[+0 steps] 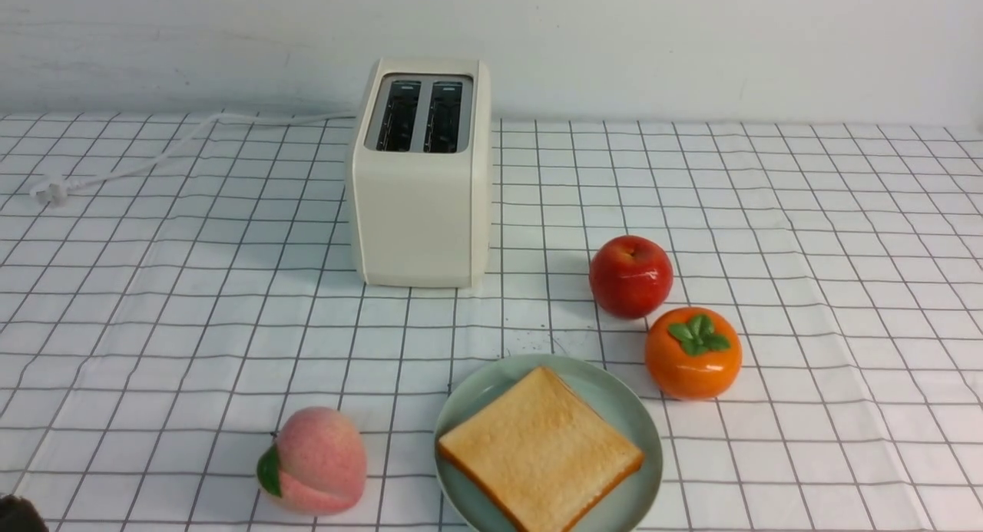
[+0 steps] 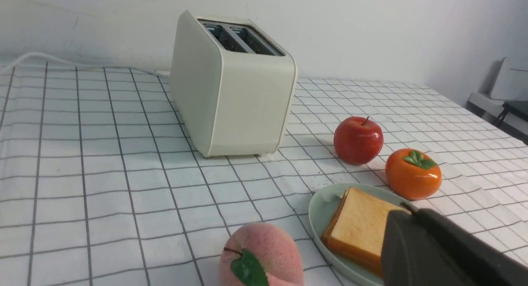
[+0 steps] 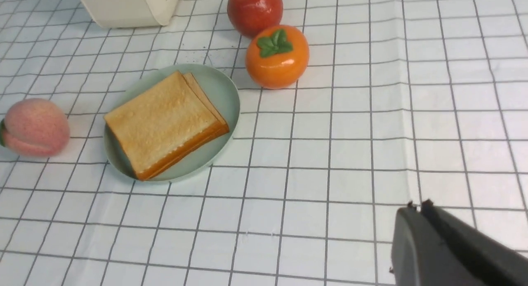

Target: Take toasted bread from bread machine on white checkered table place on plate.

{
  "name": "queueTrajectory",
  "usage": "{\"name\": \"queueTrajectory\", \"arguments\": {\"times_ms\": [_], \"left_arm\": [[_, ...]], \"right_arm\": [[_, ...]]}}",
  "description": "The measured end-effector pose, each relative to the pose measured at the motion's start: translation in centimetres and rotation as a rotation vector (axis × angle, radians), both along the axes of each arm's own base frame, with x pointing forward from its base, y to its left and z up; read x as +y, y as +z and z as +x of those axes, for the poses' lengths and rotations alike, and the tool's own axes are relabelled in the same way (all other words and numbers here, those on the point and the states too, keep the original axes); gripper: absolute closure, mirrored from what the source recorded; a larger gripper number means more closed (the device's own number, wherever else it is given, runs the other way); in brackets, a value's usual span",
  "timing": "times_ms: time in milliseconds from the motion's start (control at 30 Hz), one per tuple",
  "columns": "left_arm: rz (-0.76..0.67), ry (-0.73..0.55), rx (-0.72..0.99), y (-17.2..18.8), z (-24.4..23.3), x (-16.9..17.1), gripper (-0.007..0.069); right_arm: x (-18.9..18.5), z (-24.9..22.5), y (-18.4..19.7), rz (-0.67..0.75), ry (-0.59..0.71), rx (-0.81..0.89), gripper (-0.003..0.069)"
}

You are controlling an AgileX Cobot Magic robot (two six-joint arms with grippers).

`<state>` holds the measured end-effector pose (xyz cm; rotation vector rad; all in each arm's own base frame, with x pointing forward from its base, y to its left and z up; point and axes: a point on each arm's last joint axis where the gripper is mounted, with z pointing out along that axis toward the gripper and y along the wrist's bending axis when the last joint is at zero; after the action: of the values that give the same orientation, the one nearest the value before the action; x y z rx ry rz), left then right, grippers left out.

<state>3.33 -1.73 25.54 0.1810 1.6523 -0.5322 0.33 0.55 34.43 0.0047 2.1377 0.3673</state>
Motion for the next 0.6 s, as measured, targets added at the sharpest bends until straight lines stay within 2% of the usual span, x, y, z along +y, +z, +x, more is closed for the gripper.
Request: {"name": "queueTrajectory", "arguments": {"times_ms": [200, 433, 600], "left_arm": [[0.037, 0.0, 0.078, -2.9, 0.7, -0.3, 0.0638], [0.073, 0.0, 0.155, -5.5, 1.0, -0.5, 0.0638], [0.094, -0.002, 0.2, -6.0, 0.9, -0.5, 0.0638]], "right_arm": [[0.7, 2.9, -3.2, 0.04, -0.012, -0.065, 0.0659], [1.1, 4.3, -7.6, 0.022, -0.018, 0.011, 0.0655], [1.1, 4.6, -8.3, 0.027, -0.021, -0.006, 0.0655]]}}
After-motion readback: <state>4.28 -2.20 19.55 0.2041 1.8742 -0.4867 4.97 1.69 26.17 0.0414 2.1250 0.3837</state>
